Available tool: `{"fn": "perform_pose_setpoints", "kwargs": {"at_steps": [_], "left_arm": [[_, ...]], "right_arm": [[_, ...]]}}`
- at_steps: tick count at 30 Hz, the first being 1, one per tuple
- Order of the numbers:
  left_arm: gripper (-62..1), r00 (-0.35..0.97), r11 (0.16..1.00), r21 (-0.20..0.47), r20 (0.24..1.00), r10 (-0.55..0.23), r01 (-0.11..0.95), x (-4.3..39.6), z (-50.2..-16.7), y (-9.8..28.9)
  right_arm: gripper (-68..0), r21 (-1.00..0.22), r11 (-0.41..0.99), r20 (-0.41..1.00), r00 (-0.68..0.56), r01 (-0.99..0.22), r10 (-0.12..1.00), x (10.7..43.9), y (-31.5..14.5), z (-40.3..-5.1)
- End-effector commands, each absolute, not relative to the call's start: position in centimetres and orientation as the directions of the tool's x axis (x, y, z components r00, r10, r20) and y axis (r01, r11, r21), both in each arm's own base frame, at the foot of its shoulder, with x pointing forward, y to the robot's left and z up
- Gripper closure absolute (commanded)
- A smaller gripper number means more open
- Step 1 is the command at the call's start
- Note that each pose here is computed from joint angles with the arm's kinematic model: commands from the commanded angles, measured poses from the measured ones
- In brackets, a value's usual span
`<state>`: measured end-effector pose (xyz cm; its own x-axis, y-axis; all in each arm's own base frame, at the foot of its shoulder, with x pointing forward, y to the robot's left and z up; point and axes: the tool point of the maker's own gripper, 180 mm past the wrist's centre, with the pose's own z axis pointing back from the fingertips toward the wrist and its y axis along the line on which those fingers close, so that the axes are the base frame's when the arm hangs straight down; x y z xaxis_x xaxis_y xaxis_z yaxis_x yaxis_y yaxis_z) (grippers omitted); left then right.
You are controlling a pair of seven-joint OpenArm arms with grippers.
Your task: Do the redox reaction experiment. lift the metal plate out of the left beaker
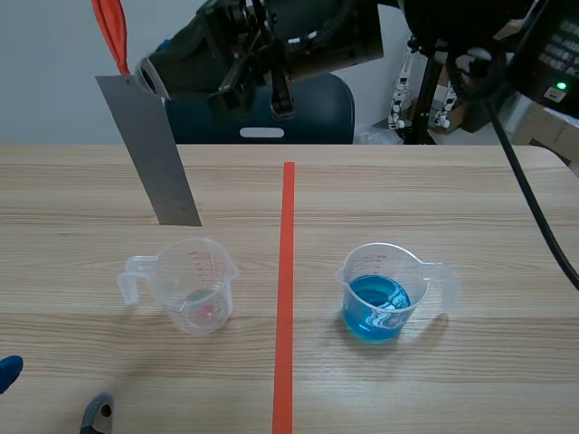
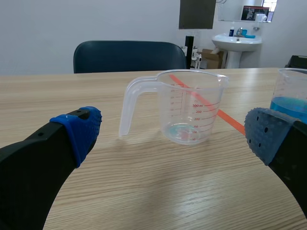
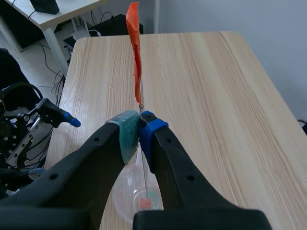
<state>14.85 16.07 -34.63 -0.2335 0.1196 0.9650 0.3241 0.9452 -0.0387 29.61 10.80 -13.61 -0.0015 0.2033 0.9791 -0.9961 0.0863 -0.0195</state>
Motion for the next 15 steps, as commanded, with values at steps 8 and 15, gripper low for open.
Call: {"fn": "perform_pose_setpoints", "kwargs": {"at_steps": [8, 15], "left_arm": [[-62.3, -0.283, 0.946, -0.029, 0.951, 0.125, 0.322, 14.7, -33.5, 16.6], [-62.3, -0.282, 0.945, -0.018, 0.952, 0.116, 0.327, 14.7, -33.5, 17.0]], "right_arm": [[-0.7, -0.047, 0.062, 0.99, -0.038, -0.997, 0.139, 30.0, 10.1, -10.1], [-0.7, -0.052, 0.055, 0.987, -0.043, -0.997, 0.153, 29.9, 10.0, -10.3]]}}
